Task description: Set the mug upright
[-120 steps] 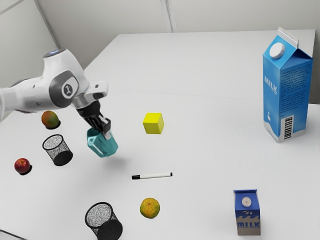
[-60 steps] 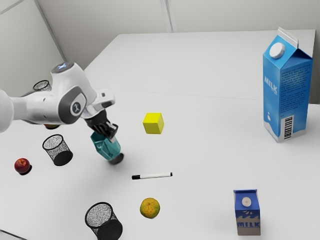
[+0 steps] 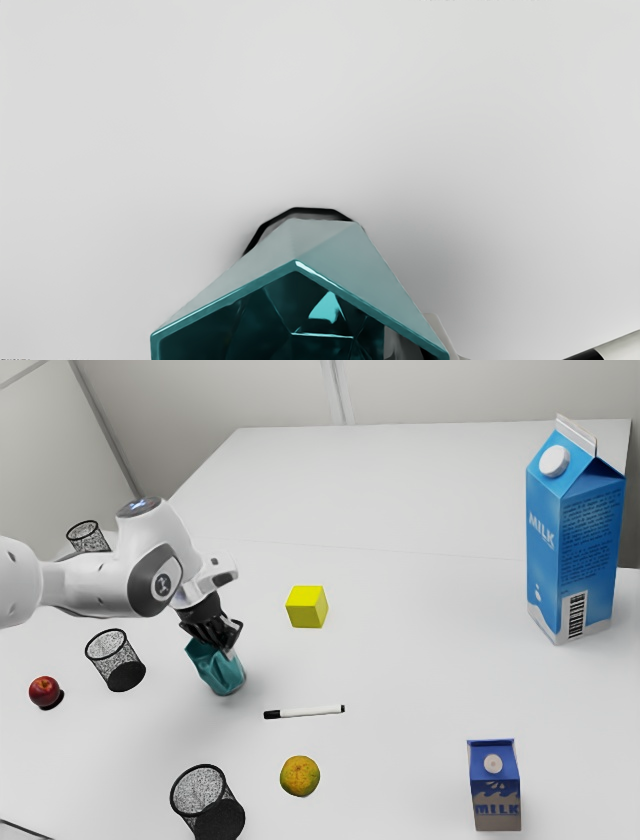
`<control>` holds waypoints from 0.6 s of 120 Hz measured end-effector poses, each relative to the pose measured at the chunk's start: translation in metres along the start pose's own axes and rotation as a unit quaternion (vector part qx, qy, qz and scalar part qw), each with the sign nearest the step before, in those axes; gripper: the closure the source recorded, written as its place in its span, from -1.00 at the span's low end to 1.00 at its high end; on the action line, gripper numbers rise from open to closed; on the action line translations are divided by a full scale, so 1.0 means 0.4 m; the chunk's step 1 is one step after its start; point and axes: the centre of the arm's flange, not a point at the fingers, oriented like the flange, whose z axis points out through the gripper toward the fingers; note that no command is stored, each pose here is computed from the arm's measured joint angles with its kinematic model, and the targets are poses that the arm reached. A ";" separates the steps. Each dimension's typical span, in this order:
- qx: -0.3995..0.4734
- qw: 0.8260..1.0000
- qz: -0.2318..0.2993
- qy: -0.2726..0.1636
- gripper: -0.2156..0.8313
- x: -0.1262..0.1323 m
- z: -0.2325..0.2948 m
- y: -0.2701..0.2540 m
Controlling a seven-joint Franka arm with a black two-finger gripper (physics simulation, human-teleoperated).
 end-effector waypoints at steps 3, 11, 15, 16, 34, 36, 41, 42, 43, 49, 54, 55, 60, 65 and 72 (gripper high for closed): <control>0.000 1.000 -0.001 0.000 0.88 0.000 0.000 0.000; 0.000 1.000 -0.004 0.001 0.80 0.000 -0.001 0.001; 0.000 1.000 -0.005 0.001 0.74 0.000 -0.002 0.001; 0.000 1.000 -0.005 0.002 0.73 0.000 -0.003 0.002; 0.001 1.000 -0.008 0.008 0.46 0.003 -0.018 0.006; 0.001 1.000 -0.009 0.009 0.43 0.003 -0.021 0.007; 0.001 1.000 -0.009 0.014 0.35 0.005 -0.033 0.009; 0.001 1.000 -0.009 0.015 0.33 0.005 -0.036 0.010; 0.001 1.000 -0.009 0.016 0.32 0.005 -0.039 0.010; 0.001 1.000 -0.009 0.022 0.22 0.008 -0.055 0.014; 0.001 1.000 -0.009 0.027 0.14 0.010 -0.069 0.018; 0.001 1.000 -0.009 0.028 0.12 0.011 -0.073 0.019; 0.000 0.999 -0.008 0.035 0.05 0.019 -0.095 0.024; -0.001 0.999 -0.008 0.041 -0.01 0.029 -0.123 0.030; -0.002 0.999 -0.006 0.045 -0.08 0.042 -0.161 0.039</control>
